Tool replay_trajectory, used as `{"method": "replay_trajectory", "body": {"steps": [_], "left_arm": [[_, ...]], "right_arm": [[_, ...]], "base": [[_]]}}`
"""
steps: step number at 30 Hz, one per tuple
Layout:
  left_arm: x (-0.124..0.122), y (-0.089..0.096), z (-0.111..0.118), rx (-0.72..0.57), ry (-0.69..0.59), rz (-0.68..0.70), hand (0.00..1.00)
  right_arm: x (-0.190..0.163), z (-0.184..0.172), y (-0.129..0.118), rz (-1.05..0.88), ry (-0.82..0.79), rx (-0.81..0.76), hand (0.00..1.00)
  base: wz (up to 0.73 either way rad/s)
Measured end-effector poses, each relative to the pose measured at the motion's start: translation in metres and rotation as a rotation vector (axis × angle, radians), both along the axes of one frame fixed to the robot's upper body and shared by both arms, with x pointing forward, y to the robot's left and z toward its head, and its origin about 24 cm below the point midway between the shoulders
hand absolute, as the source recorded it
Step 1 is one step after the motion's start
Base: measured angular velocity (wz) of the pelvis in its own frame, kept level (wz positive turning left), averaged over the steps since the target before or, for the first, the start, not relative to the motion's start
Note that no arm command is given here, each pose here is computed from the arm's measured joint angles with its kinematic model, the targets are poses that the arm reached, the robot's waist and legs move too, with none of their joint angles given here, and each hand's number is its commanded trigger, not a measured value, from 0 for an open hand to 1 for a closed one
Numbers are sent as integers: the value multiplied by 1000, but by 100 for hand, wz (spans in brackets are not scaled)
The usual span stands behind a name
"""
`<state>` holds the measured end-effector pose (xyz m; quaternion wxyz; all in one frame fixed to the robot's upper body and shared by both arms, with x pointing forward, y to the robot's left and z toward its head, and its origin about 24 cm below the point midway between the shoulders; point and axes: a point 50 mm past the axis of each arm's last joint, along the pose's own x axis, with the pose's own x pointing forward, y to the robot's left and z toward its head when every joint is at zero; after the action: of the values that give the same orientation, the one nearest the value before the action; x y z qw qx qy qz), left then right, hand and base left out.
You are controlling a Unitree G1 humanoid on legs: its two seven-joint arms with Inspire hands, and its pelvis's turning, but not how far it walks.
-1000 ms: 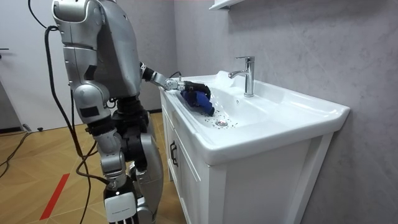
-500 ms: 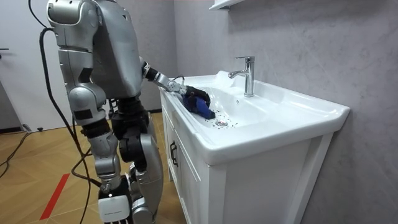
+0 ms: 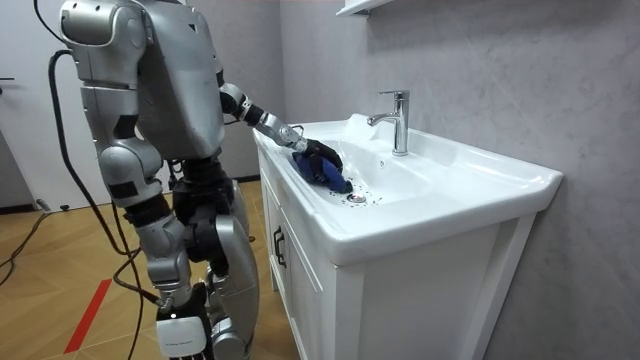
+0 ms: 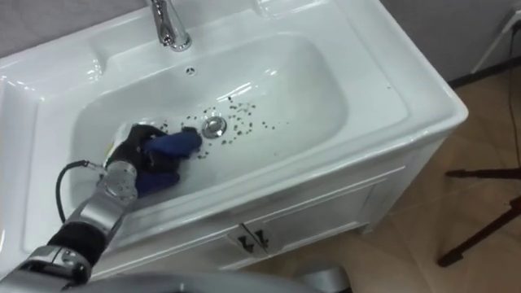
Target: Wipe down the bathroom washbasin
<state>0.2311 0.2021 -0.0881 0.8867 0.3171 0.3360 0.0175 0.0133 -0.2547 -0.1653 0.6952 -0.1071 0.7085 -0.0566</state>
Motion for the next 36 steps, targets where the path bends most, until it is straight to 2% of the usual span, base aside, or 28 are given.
{"method": "replay_trajectory", "body": {"steps": [5,12,14,23,30,36], "left_arm": [[19,4,4,-76,4,89,100],[37,-9,13,-163,-30,128,100],[44,-16,16,-174,-38,116,100],[58,-23,25,-186,-61,94,100],[69,-29,33,-246,-92,150,100],[86,-33,50,-242,-157,146,100]], "right_arm": [[8,2,-4,-41,-45,-4,0],[17,2,-3,-99,-82,-7,0],[21,2,-3,-98,-94,-16,0],[25,2,-2,-79,-105,-31,0],[26,1,1,-105,-119,-18,0],[38,2,2,-95,-157,-20,0]], "base": [[-14],[-6],[-14],[-4],[-8],[-9]]}}
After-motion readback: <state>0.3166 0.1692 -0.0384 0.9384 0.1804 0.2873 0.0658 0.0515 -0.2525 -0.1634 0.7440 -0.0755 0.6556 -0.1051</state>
